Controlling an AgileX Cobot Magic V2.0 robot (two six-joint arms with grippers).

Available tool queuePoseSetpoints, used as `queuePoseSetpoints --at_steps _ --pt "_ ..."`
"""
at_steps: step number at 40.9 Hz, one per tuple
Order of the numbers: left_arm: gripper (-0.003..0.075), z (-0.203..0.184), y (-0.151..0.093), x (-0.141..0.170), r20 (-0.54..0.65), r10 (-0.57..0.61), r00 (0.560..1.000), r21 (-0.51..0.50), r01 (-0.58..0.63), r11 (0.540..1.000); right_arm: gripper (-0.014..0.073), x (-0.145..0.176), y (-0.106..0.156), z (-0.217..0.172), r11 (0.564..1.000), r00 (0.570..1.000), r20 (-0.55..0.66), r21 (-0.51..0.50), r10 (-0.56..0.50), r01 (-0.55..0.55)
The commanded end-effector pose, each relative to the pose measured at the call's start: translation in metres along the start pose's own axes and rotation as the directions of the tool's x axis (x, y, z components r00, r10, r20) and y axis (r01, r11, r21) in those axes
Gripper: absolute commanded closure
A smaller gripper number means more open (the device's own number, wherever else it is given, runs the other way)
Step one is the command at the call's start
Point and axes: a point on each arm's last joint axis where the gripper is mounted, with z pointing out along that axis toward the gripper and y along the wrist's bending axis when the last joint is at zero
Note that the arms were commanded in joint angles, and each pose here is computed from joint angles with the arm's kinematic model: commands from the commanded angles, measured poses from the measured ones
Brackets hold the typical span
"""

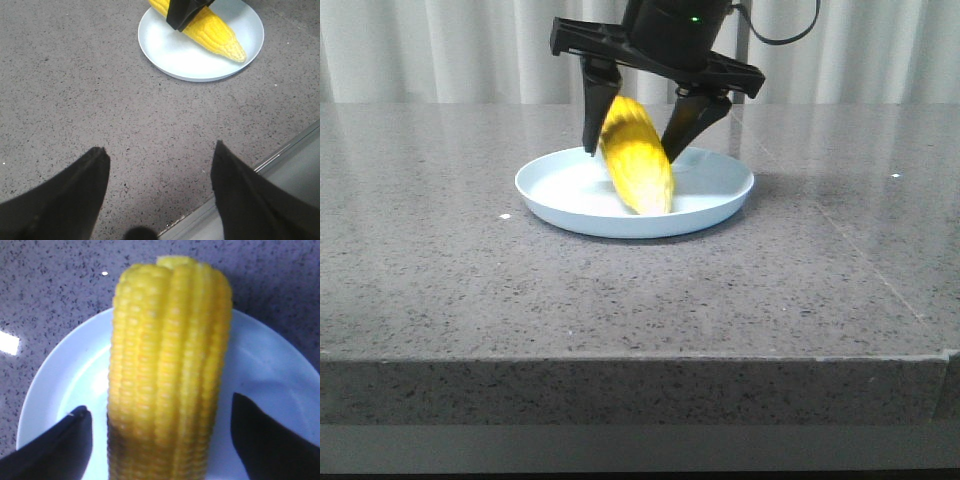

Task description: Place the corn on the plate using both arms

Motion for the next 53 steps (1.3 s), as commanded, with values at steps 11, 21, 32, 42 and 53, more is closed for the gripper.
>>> queuePoseSetpoints --at_steps 11,21,32,42,53 --pt "0.028 -0.005 -0.001 -0.012 0.094 -0.005 0.996 0.009 0.004 1.0 -0.005 -0.007 0.012 -0.098 0.981 0.959 0.213 -0.001 -0.188 0.192" --pt "0.028 -0.005 -0.001 -0.012 0.094 -0.005 0.996 0.009 0.004 1.0 -0.005 0.036 0.002 -0.17 0.944 0.888 0.324 0.065 -0.325 0.322" --pt "0.028 -0.005 -0.001 -0.012 0.094 -0.005 0.996 0.009 0.004 1.0 -0.005 0.108 -0.018 -0.233 0.927 0.838 0.401 0.103 -0.37 0.36" --pt "0.028 -0.005 -0.001 -0.012 0.094 -0.005 0.996 0.009 0.004 1.0 -0.005 0.173 -0.037 -0.269 0.926 0.809 0.458 0.104 -0.368 0.362" --pt "0.028 -0.005 -0.001 -0.012 0.094 -0.005 0.996 0.009 0.004 1.0 -0.005 0.231 -0.057 -0.279 0.926 0.806 0.463 0.103 -0.369 0.364"
